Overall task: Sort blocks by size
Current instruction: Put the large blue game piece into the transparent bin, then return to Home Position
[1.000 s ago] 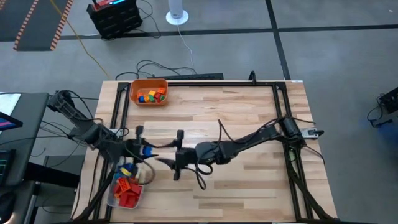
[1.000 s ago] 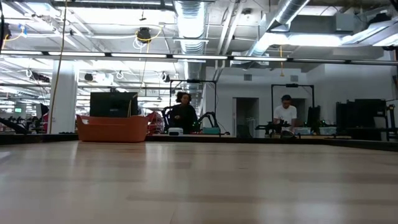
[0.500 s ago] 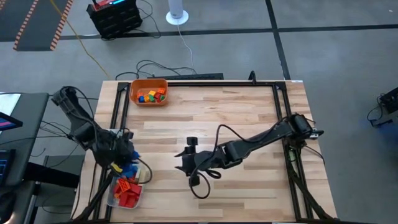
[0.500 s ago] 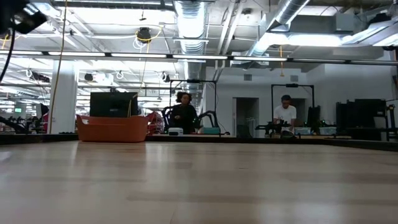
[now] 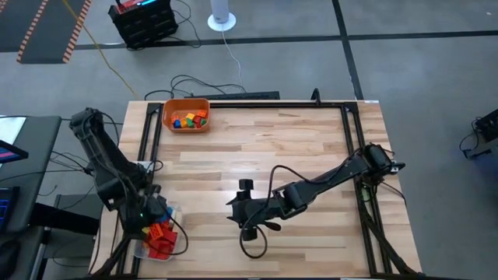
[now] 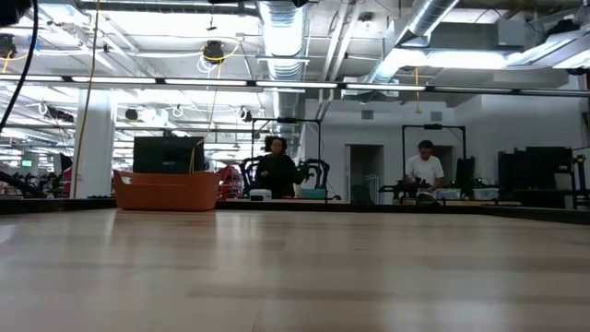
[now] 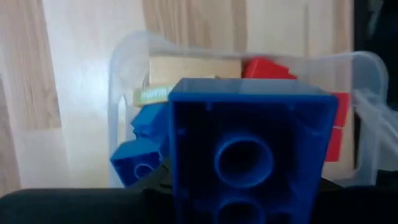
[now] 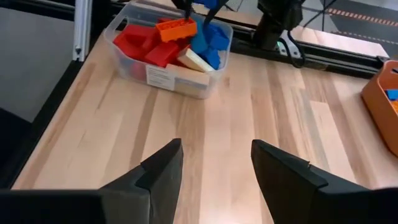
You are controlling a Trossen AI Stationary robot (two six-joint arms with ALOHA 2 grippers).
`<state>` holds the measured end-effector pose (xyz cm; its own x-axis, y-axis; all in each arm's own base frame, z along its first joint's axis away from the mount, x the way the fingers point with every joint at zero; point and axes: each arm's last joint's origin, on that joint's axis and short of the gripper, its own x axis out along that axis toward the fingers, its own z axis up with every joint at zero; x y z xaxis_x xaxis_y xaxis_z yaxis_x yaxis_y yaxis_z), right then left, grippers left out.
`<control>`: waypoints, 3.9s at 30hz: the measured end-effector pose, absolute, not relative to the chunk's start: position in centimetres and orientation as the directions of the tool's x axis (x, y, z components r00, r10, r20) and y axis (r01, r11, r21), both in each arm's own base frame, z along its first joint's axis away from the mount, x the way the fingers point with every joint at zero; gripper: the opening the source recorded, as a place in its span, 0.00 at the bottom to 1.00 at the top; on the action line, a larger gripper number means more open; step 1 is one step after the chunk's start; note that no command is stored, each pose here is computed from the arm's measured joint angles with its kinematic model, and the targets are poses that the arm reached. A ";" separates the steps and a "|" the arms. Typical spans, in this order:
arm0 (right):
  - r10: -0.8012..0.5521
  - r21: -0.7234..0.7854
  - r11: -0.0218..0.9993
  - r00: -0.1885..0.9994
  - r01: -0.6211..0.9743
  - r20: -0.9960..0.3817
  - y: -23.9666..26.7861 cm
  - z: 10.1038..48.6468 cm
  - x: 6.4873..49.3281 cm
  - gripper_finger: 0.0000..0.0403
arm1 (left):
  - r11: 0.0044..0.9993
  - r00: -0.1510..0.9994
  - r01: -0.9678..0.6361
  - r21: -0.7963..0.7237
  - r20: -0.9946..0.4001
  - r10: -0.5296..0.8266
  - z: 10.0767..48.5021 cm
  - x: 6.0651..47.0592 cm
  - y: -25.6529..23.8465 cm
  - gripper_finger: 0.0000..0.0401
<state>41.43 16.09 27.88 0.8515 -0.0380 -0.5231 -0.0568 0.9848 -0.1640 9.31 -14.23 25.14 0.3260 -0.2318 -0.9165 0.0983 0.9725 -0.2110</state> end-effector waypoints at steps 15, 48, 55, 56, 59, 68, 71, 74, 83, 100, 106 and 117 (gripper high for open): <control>-0.059 -0.150 0.988 0.805 -0.037 -0.590 15.1 28.9 39.1 0.54 | 0.994 0.473 0.068 -0.088 -0.874 -0.109 25.5 8.7 -13.6 0.75; -0.154 0.051 0.985 0.974 0.165 -0.167 5.0 22.5 23.0 0.43 | 0.988 0.917 -0.142 0.052 -0.368 0.151 27.0 7.4 -7.6 0.54; -0.157 0.123 0.978 0.982 0.169 -0.104 3.7 19.6 20.2 0.37 | 0.996 0.937 -0.042 -0.080 -0.349 0.011 22.1 7.8 -8.7 0.53; -0.162 0.138 0.975 0.982 0.175 -0.101 3.5 19.2 19.9 0.36 | 0.996 0.941 -0.027 -0.090 -0.339 -0.005 21.7 7.9 -8.8 0.53; -0.173 0.177 0.967 0.982 0.184 -0.073 3.0 18.1 18.9 0.35 | 0.990 0.948 0.017 -0.137 -0.312 -0.059 20.9 8.4 -9.2 0.53; -0.136 0.211 0.969 0.991 0.129 0.019 3.0 16.6 16.3 0.34 | 0.934 0.896 0.225 -0.277 -0.318 -0.310 18.8 9.2 -9.6 0.53; -0.123 0.225 0.969 0.990 0.103 0.076 2.9 16.3 15.2 0.34 | 0.879 0.854 0.351 -0.324 -0.273 -0.442 18.2 9.2 -9.8 0.53; -0.106 0.206 0.975 0.988 0.081 0.111 3.1 16.7 14.9 0.34 | 0.827 0.827 0.445 -0.345 -0.196 -0.527 17.9 9.1 -9.7 0.53; -0.066 0.152 0.988 0.976 0.035 0.207 3.2 18.1 14.1 0.34 | 0.829 0.850 0.469 -0.304 -0.100 -0.518 17.1 9.4 -7.5 0.53; -0.151 0.124 0.983 0.975 0.132 0.163 1.6 18.1 13.4 0.34 | 0.947 0.945 0.291 -0.136 -0.115 -0.307 17.0 11.0 -2.8 0.43; -0.146 0.113 0.985 0.980 0.131 0.134 1.3 17.9 13.1 0.30 | 0.975 0.959 0.183 -0.126 -0.194 -0.205 16.2 11.1 -1.5 0.37; -0.234 0.096 0.968 0.972 0.231 0.016 1.0 16.8 12.8 0.22 | 0.998 0.972 -0.030 -0.050 -0.235 0.018 15.9 11.1 -0.5 0.29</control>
